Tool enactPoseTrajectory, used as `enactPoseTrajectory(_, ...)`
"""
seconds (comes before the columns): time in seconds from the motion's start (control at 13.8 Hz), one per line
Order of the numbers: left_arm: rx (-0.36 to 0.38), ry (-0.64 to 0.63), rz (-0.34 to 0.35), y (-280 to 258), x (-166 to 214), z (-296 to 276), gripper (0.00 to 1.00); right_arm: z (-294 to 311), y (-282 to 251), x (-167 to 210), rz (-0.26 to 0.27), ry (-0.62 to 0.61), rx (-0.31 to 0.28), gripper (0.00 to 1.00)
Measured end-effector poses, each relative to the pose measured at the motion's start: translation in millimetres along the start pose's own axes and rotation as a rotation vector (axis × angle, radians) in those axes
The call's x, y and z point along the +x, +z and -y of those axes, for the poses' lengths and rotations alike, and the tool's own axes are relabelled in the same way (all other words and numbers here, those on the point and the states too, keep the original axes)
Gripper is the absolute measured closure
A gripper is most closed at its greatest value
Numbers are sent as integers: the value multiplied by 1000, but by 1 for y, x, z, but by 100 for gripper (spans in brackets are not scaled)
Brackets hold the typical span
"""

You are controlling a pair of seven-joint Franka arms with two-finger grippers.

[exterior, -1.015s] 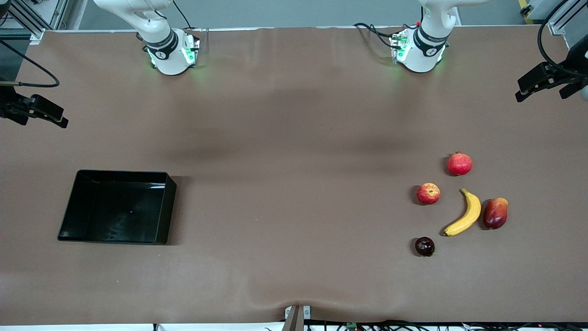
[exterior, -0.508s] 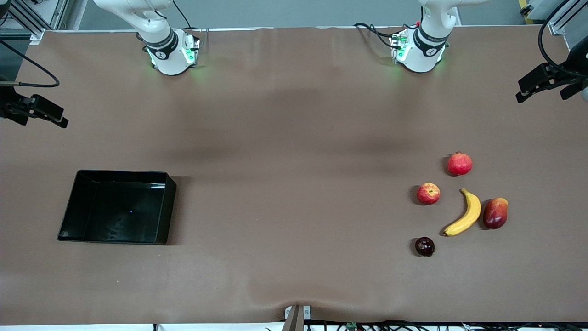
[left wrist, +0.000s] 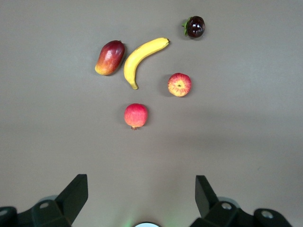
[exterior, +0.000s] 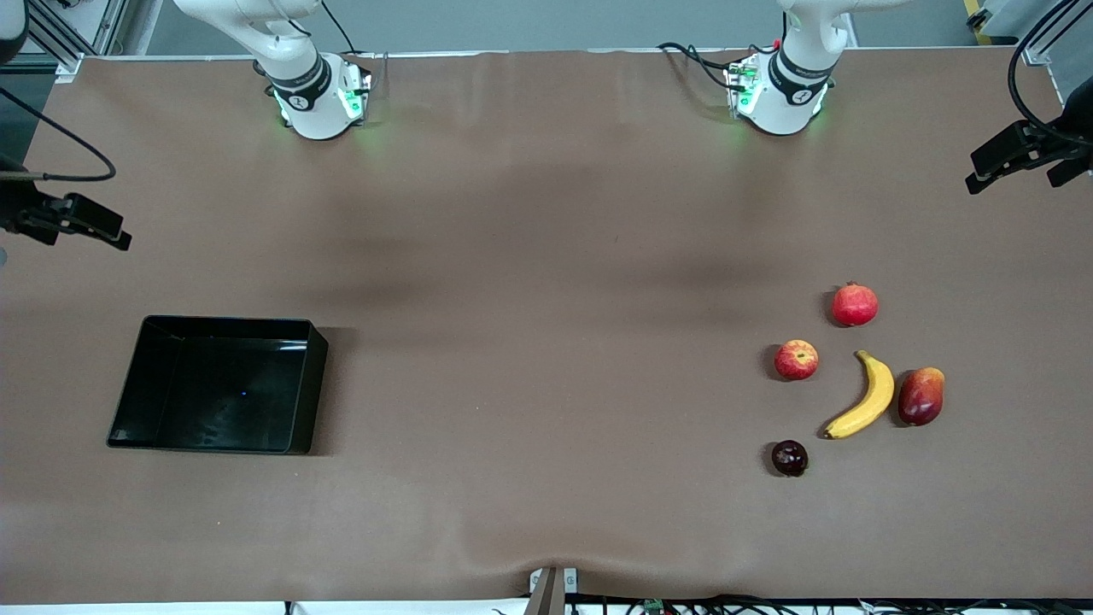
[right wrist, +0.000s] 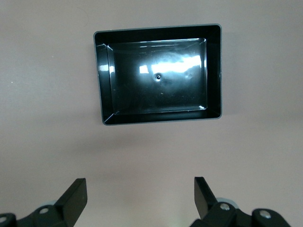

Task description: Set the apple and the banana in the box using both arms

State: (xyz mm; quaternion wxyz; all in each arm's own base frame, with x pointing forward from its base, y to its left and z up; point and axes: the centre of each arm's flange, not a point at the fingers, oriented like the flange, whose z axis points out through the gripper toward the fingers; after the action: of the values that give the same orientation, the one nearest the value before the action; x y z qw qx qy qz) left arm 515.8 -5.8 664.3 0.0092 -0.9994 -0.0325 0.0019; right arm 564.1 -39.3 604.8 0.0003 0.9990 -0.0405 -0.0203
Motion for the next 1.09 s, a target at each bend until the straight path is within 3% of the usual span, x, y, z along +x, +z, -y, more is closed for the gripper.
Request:
enactPoseTrajectory(0.58,0,1,19,10,7,0,0,-55,91,58,23,-51,-7,0)
enactPoseTrajectory(1.09,0,2,21,11,7,-1,0,-116,187,97,-5,-77,-20,0)
